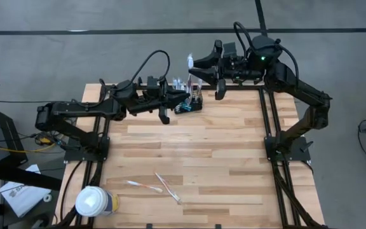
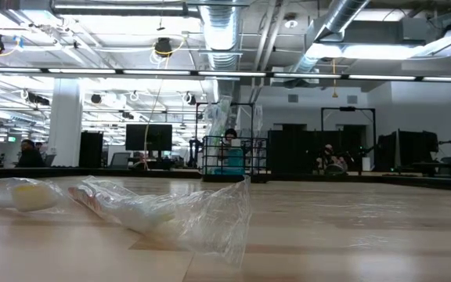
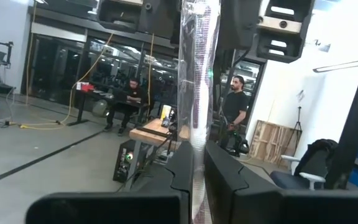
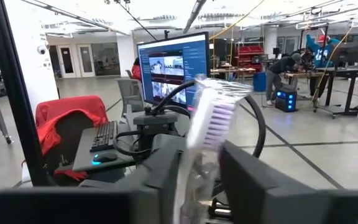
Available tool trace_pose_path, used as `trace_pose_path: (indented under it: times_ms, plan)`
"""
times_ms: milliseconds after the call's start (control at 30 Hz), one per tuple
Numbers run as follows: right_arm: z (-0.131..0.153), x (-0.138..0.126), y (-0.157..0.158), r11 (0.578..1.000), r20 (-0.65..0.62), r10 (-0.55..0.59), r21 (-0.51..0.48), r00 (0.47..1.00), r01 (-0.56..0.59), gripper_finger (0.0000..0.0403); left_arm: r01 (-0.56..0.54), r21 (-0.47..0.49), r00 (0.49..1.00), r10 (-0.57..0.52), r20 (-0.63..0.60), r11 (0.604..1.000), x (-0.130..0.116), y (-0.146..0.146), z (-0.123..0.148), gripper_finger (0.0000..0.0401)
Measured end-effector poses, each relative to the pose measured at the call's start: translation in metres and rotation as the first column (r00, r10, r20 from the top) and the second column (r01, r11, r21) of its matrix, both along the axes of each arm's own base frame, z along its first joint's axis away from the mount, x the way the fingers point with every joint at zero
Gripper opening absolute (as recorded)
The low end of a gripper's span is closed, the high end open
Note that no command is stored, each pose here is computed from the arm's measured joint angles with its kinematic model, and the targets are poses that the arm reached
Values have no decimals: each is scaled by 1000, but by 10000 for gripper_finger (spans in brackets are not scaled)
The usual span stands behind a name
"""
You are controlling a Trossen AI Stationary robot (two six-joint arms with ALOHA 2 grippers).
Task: Pick & Place toothbrushing station
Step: Put the purple toothbrush into the black wire organizer
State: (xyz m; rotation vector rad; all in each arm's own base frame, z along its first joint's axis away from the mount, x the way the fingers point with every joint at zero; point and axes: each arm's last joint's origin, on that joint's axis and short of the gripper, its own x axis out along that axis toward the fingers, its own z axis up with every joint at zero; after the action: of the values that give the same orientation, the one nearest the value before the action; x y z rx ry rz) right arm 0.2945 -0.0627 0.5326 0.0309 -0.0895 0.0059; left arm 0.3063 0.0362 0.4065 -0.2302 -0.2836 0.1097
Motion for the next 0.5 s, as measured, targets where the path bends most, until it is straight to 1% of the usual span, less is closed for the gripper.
trace_pose_path:
  times_ms: [133, 167, 267, 333, 400, 500]
  plan:
    - [0, 0, 1, 1000, -3, 12, -18, 1000, -12, 23, -5, -1, 1000, 5, -1, 1000, 0, 0, 0, 9]
    - [0, 0, 1, 1000, -3, 12, -23, 1000, -12, 14, -6, 1, 1000, 6, -1, 1000, 0, 0, 0, 9]
    - [0, 0, 1, 1000, -3, 14, -27, 1000, -15, 15, -7, 1, 1000, 7, -1, 1000, 0, 0, 0, 16]
    - [0, 0, 1, 999, -3, 14, -32, 1000, -14, 8, -12, 15, 1000, 13, -3, 1000, 0, 1, 0, 30]
    - [1, -2, 2, 999, 1, 10, -52, 1000, -9, 5, -27, 43, 1000, 27, -6, 999, 0, 1, 0, 51]
    - [7, -9, 2, 995, 21, -33, -98, 999, 35, 4, -38, 75, 999, 39, -12, 997, -1, 5, 1, 89]
